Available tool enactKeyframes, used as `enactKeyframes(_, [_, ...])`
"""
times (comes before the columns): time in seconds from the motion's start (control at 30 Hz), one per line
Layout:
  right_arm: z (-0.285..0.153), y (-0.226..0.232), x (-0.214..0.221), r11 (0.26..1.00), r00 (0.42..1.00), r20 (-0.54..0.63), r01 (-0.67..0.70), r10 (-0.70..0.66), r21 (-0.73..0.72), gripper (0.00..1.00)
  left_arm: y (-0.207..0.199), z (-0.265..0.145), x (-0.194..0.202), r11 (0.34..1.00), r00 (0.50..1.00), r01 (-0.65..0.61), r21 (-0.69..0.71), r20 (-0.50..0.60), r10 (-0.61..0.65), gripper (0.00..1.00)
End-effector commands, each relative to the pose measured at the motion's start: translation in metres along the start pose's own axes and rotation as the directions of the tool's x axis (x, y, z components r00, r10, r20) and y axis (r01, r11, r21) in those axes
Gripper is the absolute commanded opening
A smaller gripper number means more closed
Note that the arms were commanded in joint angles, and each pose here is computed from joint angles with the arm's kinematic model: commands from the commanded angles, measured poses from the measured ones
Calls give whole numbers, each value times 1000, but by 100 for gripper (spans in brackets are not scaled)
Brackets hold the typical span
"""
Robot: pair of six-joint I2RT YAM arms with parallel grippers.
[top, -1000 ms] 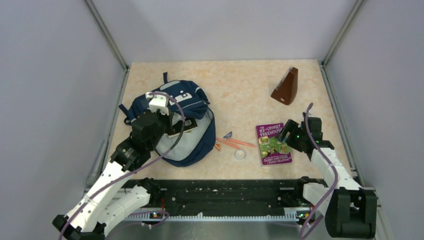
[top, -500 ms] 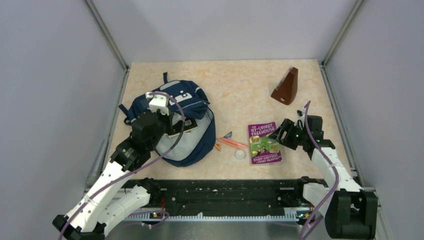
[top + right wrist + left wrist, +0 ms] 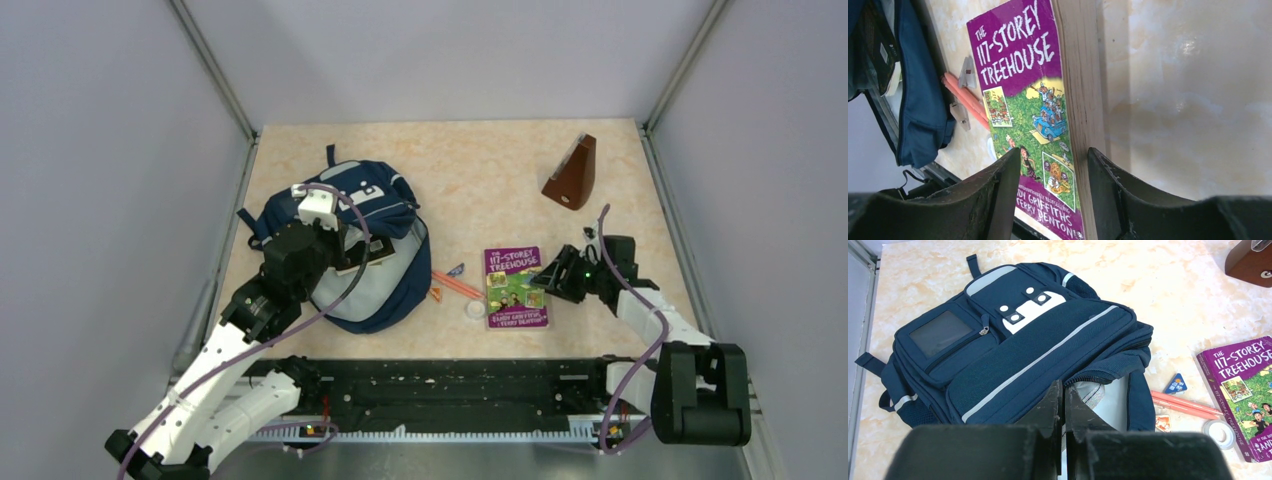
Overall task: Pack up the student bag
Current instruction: Pick up the book from the center of the board.
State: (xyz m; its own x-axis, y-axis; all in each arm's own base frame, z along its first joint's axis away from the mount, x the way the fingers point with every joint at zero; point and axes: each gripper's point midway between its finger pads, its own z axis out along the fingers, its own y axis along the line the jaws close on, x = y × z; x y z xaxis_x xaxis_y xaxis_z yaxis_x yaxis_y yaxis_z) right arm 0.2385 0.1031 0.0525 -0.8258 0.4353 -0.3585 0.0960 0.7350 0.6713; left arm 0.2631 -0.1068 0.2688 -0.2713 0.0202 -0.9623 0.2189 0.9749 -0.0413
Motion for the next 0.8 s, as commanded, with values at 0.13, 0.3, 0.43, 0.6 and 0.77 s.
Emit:
enactKeyframes(0.13, [5, 14, -5, 996, 1000, 9, 19, -18, -91, 49, -7, 0, -31, 998, 992, 55, 28, 113, -58, 0])
enactKeyframes(0.3, [-1, 34, -8, 986, 999, 5, 47, -47, -158, 47, -7, 1, -31, 998, 992, 54, 26, 110, -56, 0])
enactKeyframes(0.43, [-5, 45, -12, 980, 997, 20, 72, -69, -184, 47, -8, 2, -30, 998, 993, 53, 27, 107, -55, 0])
enactKeyframes(0.6, [2, 52, -3, 973, 995, -17, 90, -96, -214, 46, -8, 2, -30, 998, 993, 53, 27, 106, -55, 0])
enactKeyframes(0.77, [7, 67, -3, 958, 993, -3, 112, -117, -263, 43, -8, 2, -30, 998, 993, 52, 26, 106, -55, 0])
